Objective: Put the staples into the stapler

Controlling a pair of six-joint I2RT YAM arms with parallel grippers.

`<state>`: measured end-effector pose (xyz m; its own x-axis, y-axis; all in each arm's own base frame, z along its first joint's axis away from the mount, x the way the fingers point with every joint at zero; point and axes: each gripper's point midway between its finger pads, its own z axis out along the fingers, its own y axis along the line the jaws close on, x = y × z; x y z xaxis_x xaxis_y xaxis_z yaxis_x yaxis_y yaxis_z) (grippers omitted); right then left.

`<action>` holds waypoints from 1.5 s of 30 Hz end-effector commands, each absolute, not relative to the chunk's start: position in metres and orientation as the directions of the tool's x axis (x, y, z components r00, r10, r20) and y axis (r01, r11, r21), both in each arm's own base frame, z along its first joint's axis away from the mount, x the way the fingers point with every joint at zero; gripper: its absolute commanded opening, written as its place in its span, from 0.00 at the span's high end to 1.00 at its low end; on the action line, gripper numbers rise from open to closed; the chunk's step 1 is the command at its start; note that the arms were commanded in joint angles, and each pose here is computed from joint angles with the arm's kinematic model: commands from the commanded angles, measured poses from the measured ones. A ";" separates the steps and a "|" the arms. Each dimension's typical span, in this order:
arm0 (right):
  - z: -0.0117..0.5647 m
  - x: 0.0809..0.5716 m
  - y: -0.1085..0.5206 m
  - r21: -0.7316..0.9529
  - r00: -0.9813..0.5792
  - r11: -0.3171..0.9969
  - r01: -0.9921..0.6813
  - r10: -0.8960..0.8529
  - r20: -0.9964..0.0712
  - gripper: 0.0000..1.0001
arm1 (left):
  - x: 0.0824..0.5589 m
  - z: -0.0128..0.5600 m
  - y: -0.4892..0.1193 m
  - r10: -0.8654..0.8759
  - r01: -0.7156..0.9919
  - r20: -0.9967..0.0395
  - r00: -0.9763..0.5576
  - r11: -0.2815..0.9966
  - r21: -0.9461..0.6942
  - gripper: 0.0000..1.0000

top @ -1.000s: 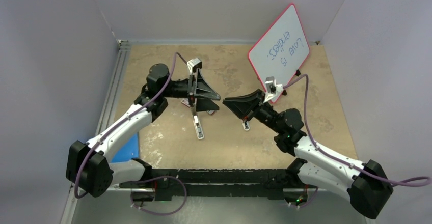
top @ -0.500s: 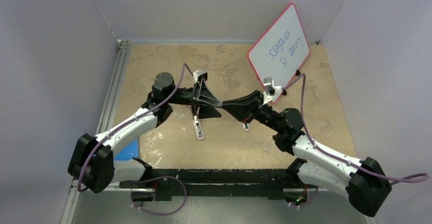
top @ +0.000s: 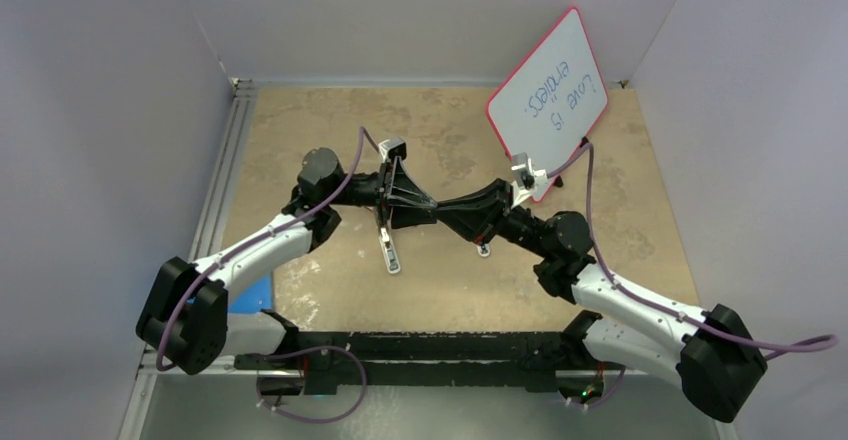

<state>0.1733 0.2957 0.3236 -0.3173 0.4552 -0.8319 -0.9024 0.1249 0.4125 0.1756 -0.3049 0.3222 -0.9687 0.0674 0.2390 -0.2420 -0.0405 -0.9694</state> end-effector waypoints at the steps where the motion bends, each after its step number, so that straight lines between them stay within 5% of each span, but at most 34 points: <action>1: 0.357 0.164 0.292 0.308 -0.224 0.088 -0.947 0.508 -0.832 0.84 | 0.174 0.326 -0.304 0.064 -0.225 0.221 -0.973 -0.073 -0.972 0.66; 12: 0.355 0.162 0.288 0.299 -0.212 0.095 -0.949 0.510 -0.833 0.85 | 0.174 0.325 -0.303 0.057 -0.237 0.233 -0.971 -0.083 -0.968 0.67; 21: 0.351 0.159 0.287 0.282 -0.199 0.094 -0.955 0.504 -0.841 0.85 | 0.173 0.328 -0.301 0.045 -0.236 0.233 -0.971 -0.107 -0.966 0.57; 29: 0.348 0.159 0.287 0.288 -0.203 0.100 -0.952 0.495 -0.845 0.85 | 0.174 0.328 -0.300 0.035 -0.234 0.231 -0.972 -0.120 -0.965 0.73; 45: 0.347 0.166 0.288 0.293 -0.195 0.125 -0.948 0.498 -0.845 0.84 | 0.168 0.334 -0.297 0.035 -0.195 0.192 -0.981 -0.122 -0.973 0.86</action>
